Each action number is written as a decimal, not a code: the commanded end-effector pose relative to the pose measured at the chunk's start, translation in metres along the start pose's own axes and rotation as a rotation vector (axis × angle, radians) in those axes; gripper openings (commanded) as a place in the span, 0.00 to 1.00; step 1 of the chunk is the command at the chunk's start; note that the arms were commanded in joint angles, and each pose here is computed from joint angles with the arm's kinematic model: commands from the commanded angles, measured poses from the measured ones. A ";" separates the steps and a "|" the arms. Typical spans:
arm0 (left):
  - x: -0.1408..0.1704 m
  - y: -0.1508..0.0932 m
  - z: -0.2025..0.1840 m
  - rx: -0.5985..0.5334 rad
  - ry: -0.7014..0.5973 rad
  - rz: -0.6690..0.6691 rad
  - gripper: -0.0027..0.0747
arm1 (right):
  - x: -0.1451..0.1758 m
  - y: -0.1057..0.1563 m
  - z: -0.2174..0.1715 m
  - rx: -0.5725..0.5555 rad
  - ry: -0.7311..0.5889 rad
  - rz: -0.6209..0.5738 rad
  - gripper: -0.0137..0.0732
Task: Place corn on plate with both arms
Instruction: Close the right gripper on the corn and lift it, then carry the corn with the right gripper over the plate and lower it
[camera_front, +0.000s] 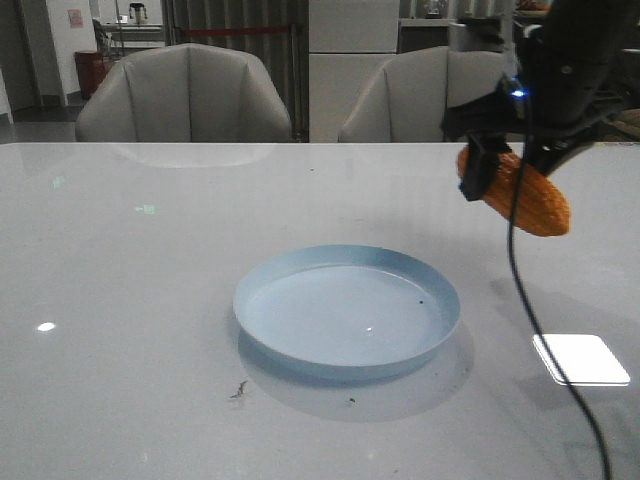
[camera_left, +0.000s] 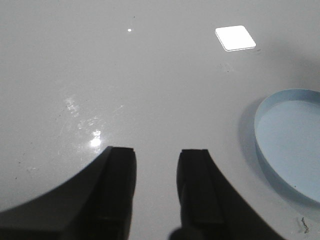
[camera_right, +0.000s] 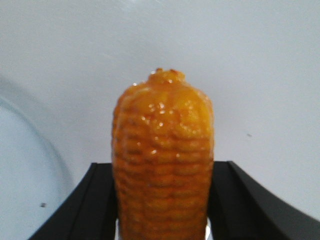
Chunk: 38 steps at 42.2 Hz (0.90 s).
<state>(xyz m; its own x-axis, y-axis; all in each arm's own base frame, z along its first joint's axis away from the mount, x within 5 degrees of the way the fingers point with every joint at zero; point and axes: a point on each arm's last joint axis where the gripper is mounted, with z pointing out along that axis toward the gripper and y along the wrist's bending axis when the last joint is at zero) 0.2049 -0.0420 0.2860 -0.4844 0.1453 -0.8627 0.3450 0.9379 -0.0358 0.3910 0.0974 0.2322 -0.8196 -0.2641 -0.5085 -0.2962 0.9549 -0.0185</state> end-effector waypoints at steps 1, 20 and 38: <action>-0.013 0.002 -0.006 -0.029 -0.072 -0.008 0.43 | -0.021 0.029 -0.030 -0.036 -0.131 -0.071 0.52; -0.014 0.002 -0.006 -0.032 -0.075 -0.008 0.43 | 0.000 0.132 0.010 -0.167 -0.046 -0.277 0.64; -0.014 0.002 -0.006 -0.032 -0.075 -0.008 0.43 | 0.001 0.144 0.026 -0.186 -0.012 -0.275 0.77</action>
<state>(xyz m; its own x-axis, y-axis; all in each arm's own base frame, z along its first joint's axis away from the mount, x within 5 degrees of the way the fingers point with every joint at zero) 0.2049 -0.0420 0.2860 -0.4844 0.1453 -0.8627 0.3450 0.9379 -0.0358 0.3534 0.2333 0.1643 -0.7450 -0.5406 -0.3907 -0.5895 0.8077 0.0065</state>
